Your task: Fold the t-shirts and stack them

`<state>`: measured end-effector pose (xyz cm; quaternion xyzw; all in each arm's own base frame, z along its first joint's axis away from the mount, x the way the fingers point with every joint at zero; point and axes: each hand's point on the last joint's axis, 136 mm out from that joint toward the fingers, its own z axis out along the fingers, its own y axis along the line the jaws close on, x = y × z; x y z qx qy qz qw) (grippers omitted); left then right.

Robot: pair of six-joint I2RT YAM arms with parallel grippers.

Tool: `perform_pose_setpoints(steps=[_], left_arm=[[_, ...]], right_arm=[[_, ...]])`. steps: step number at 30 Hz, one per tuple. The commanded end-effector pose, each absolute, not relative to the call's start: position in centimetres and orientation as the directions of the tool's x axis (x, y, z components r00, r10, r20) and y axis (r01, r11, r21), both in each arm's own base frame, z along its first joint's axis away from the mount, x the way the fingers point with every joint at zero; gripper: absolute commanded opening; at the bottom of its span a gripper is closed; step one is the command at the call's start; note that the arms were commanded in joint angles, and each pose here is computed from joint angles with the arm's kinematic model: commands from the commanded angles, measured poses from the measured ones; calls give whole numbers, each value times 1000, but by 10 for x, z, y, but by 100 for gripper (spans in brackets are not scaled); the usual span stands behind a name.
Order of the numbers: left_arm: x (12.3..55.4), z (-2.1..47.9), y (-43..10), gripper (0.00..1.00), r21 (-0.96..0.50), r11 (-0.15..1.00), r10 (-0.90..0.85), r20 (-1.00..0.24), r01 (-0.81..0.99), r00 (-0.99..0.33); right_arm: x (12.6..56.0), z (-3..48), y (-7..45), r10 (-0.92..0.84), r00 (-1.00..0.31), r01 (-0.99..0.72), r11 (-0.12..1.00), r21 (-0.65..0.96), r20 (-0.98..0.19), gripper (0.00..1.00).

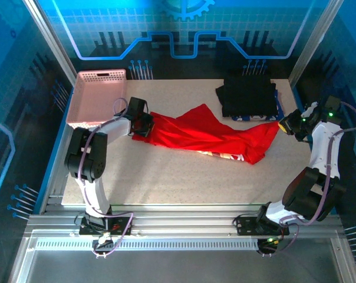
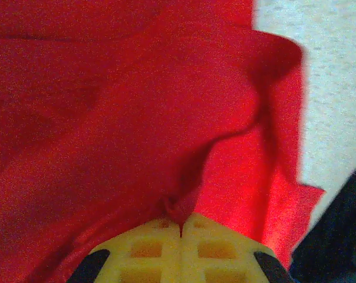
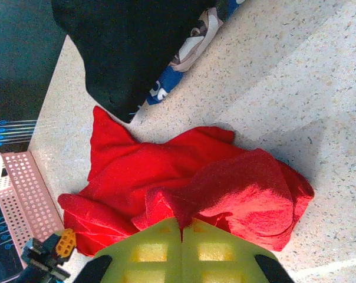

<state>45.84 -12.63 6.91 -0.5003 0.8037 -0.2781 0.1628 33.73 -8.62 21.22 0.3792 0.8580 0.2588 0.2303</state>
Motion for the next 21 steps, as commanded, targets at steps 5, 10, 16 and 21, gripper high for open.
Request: perform_pose_setpoints(steps=[5,10,16,21], left_arm=[[458,143,-133,0,-716,392,-855,-51,-578,-517],[447,178,-126,0,-746,416,-839,-94,-520,-536],[441,245,-109,0,-788,472,-807,-206,-395,-554],[441,318,-90,0,-847,475,-794,-298,-237,-529]], right_arm=[[335,223,-91,774,-591,514,579,634,-228,0],[337,229,-96,781,-578,512,573,640,-237,0],[357,269,-96,794,-546,411,533,739,-269,0],[382,348,-88,800,-504,204,476,855,-325,0]])
